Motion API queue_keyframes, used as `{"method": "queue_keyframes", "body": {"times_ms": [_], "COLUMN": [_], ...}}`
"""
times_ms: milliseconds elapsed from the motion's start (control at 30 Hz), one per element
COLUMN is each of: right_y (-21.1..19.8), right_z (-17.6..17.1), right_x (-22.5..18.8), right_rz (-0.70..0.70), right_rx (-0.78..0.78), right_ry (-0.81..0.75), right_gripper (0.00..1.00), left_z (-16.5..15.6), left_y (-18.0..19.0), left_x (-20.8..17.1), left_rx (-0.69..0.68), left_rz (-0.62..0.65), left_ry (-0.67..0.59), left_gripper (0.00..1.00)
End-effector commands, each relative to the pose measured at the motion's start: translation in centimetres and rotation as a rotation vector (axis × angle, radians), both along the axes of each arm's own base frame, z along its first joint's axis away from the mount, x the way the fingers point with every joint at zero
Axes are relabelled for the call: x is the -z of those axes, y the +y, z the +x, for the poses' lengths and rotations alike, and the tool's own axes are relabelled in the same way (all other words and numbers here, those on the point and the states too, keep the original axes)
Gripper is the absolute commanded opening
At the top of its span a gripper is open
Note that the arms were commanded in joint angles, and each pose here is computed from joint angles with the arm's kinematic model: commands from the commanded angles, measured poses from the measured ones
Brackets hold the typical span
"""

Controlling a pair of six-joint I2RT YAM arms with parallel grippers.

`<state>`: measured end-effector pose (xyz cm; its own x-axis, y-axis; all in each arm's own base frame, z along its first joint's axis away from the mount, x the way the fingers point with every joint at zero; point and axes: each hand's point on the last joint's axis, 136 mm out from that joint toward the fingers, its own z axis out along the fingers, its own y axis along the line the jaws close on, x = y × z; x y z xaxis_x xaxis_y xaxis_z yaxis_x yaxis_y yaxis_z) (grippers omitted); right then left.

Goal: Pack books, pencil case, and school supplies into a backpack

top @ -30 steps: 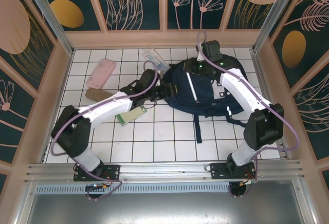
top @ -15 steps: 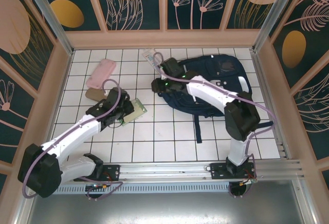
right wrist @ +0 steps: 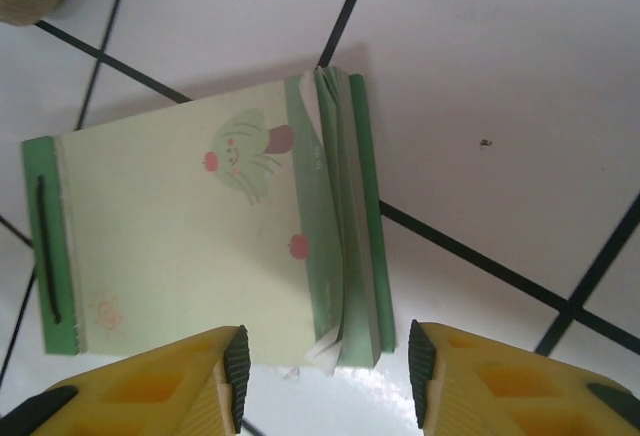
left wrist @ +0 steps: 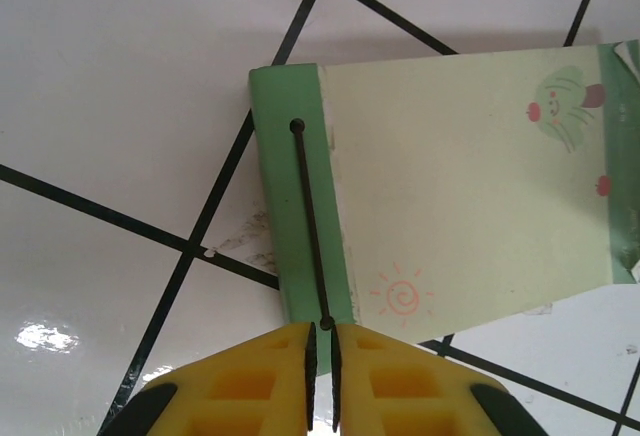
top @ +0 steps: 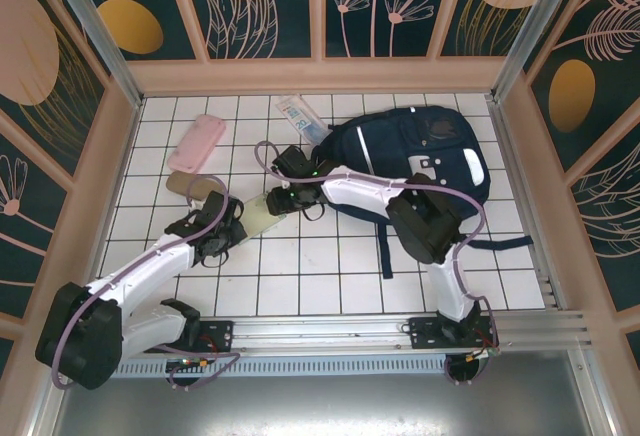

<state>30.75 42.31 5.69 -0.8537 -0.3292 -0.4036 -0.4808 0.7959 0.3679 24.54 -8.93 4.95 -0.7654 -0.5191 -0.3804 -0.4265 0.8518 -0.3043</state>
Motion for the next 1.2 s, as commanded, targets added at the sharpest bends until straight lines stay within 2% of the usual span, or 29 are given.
{"method": "queue_keyframes", "body": {"times_ms": [0, 267, 400, 600, 833, 1000, 1100, 1167], "right_y": [-0.1, -0.7, -1.7, -2.6, -3.8, -4.6, -4.9, -5.0], "right_z": [0.3, -0.2, -0.3, -0.1, -0.3, -0.3, -0.3, -0.3], "right_x": [1.3, 3.5, 3.8, 3.4, 3.9, 4.9, 5.4, 5.4], "right_rz": [-0.038, -0.086, -0.1, -0.074, -0.08, -0.1, -0.112, -0.107], "right_rx": [0.013, 0.014, 0.029, 0.06, 0.084, 0.094, 0.098, 0.098], "right_ry": [0.02, 0.063, 0.073, 0.093, 0.122, 0.139, 0.145, 0.148], "right_gripper": [0.48, 0.46, 0.31, 0.17, 0.16, 0.15, 0.16, 0.15], "left_z": [-0.1, -0.1, -0.2, -0.3, -0.3, 0.4, 0.9, 1.1], "left_y": [0.7, 0.8, 0.9, 1.1, 1.5, 0.8, -1.4, -2.5], "left_x": [0.7, 0.8, 1.1, 1.3, 1.3, 0.2, -0.7, -1.2], "left_rx": [-0.016, -0.018, -0.019, -0.023, -0.025, -0.01, 0.041, 0.057], "left_rz": [0.023, 0.022, 0.022, 0.031, 0.04, -0.027, -0.163, -0.242], "left_ry": [0.006, 0.001, 0.007, 0.008, 0.007, -0.046, -0.109, -0.146], "left_gripper": [0.17, 0.2, 0.2, 0.21, 0.22, 0.34, 0.55, 0.61]}}
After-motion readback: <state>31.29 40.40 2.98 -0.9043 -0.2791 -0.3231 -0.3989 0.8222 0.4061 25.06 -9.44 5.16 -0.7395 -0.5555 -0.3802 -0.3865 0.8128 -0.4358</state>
